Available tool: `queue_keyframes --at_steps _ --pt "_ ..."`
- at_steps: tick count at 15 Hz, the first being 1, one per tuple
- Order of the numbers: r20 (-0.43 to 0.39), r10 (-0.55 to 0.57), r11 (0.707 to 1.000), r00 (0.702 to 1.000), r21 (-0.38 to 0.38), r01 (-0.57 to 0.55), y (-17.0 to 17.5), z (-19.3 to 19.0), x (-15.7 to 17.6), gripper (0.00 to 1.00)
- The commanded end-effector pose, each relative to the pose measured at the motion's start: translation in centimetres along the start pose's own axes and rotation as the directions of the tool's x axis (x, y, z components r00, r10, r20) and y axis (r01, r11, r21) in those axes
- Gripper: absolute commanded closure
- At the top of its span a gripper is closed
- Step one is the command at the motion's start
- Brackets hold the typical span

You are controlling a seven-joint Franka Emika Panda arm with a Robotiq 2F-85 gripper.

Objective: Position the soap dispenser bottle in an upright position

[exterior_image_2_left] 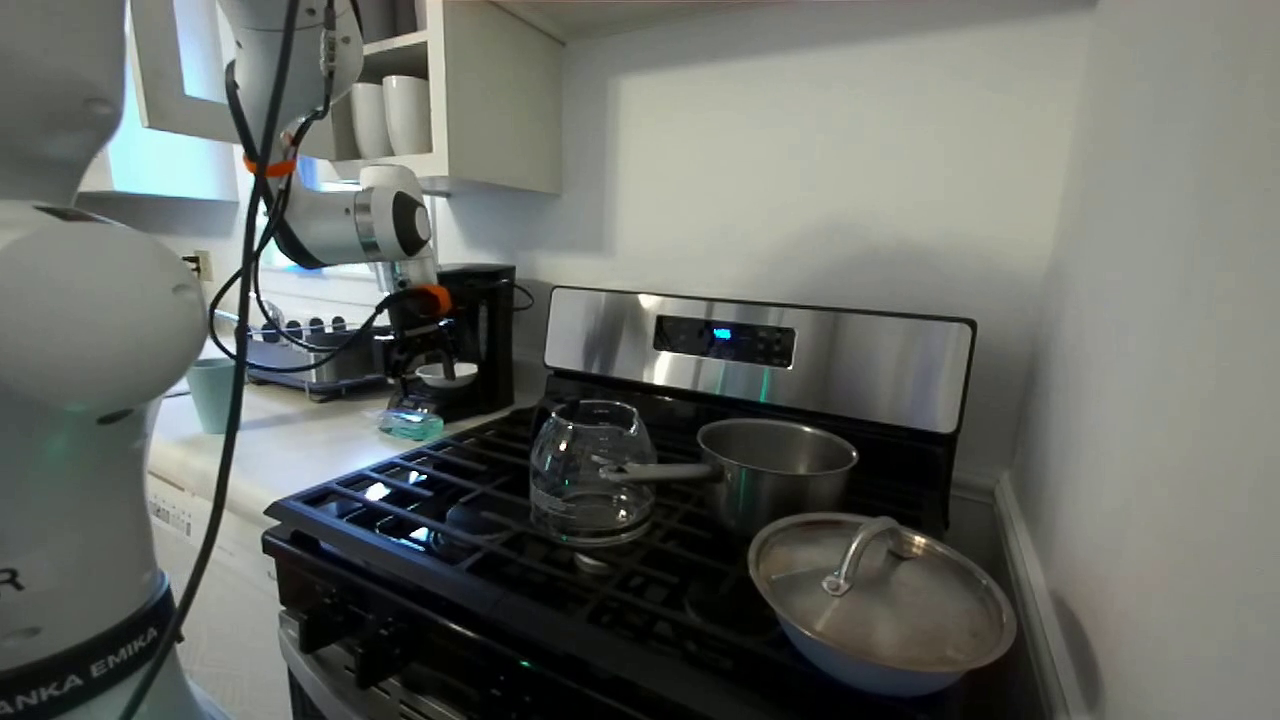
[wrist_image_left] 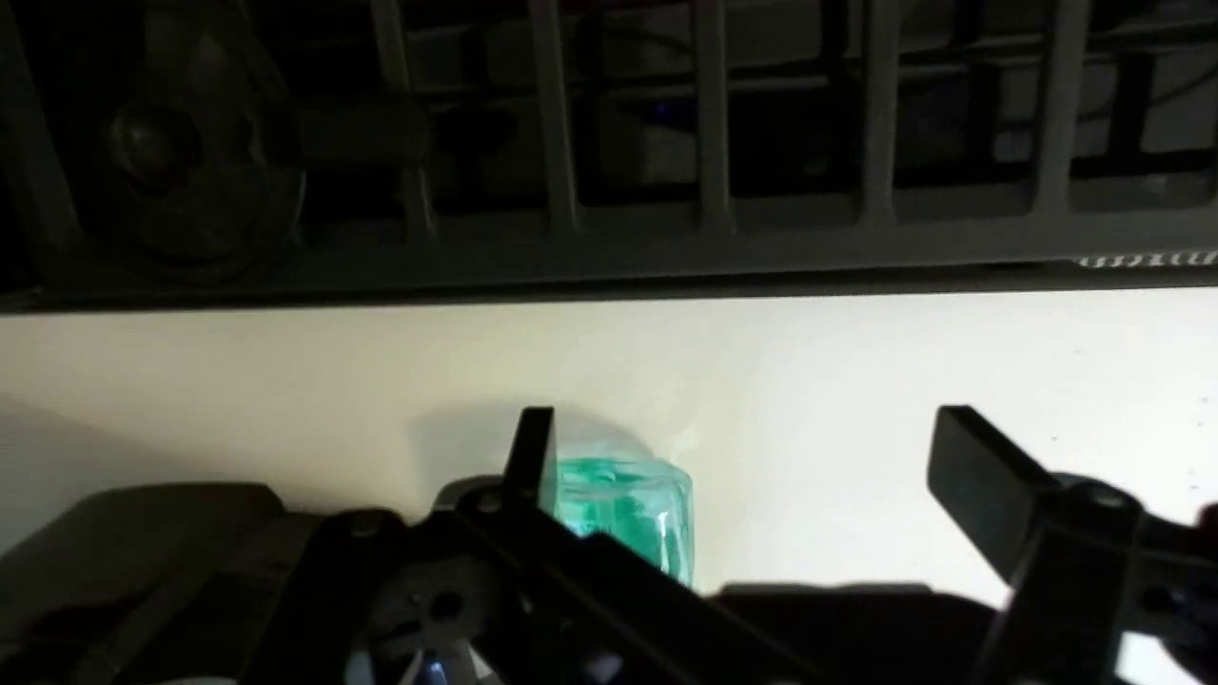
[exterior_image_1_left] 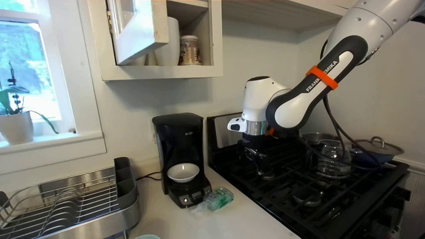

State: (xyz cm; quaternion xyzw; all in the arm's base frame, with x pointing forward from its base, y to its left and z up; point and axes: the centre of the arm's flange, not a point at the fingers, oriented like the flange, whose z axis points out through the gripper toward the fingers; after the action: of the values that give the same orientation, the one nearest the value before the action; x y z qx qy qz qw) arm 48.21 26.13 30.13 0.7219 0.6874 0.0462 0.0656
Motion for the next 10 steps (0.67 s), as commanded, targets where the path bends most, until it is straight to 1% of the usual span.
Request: queue_keyframes --at_steps 1,3,4,5,7,9,10 --pt "-0.135 -0.139 0.989 0.981 0.025 0.143 0.7 2.4 0.2 0.0" --pt "-0.191 -0.176 0.98 0.966 0.058 0.19 0.9 3.4 0.9 0.0" --pt "-0.201 -0.155 0.979 0.967 0.103 0.178 0.7 3.5 1.6 0.0" --pt "-0.18 -0.137 0.977 0.974 0.139 0.163 0.4 3.6 2.3 0.0" --pt "-0.099 -0.115 0.971 0.988 0.197 0.132 -0.2 3.0 4.5 0.0" --pt "-0.001 -0.099 0.967 0.995 0.237 0.097 -0.3 2.0 6.4 0.0" --pt "0.039 -0.103 0.967 0.994 0.24 0.09 -0.2 1.6 7.3 0.0"
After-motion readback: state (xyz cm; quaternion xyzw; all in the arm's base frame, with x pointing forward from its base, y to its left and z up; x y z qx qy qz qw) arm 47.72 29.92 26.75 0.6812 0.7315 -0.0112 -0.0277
